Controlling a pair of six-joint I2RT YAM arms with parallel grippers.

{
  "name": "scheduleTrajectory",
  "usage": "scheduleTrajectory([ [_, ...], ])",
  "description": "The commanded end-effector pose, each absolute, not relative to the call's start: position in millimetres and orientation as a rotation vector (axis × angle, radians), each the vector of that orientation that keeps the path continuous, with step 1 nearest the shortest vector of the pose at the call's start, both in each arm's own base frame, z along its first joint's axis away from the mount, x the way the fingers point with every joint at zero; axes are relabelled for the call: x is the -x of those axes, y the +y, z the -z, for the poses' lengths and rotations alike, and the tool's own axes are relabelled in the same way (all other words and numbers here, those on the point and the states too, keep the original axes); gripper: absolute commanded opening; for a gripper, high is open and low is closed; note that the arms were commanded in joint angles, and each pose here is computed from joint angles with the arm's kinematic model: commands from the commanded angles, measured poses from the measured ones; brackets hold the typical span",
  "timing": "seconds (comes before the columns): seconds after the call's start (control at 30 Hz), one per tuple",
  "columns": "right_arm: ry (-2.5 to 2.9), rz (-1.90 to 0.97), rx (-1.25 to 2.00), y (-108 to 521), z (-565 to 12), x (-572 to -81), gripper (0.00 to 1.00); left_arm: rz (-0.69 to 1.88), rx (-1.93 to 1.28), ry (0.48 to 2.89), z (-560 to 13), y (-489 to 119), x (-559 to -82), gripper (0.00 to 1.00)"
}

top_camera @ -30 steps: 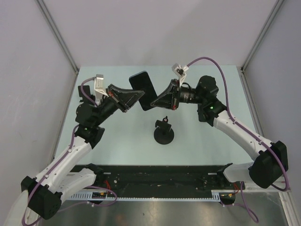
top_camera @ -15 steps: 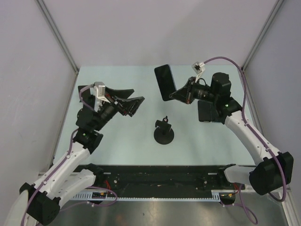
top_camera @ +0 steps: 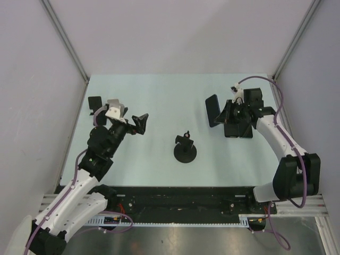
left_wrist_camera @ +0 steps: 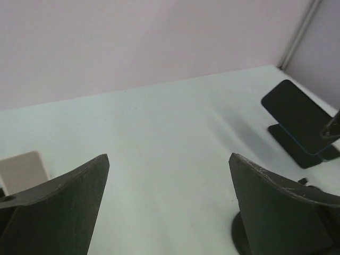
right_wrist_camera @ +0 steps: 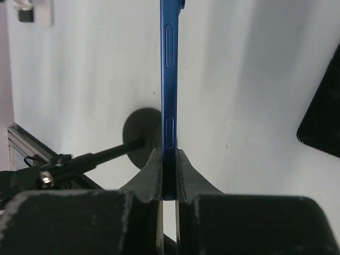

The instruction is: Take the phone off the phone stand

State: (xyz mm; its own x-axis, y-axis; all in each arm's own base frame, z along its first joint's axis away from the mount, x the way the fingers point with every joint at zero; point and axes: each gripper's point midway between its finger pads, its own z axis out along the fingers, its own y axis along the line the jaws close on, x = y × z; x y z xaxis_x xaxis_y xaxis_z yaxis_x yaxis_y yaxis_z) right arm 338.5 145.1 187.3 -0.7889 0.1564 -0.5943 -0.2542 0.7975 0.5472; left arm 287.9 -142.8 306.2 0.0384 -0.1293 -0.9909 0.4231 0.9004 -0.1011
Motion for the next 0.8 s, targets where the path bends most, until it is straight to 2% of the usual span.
scheduleTrajectory([
  [0.0,2.432,-0.815,0.049,141.9,-160.0,-342.9,0.00,0.257,-0.205,1.514,-285.8,-115.8,-295.4,1.00],
  [0.43,2.615,-0.802,-0.068,140.5,-69.9,-359.7,0.00,0.259,-0.179,1.486,-293.1,-113.3,-291.1,1.00],
  [0.77,2.601,-0.753,-0.181,127.6,-38.1,-353.2,0.00,0.280,-0.184,1.483,-292.8,-117.3,-289.3,1.00],
])
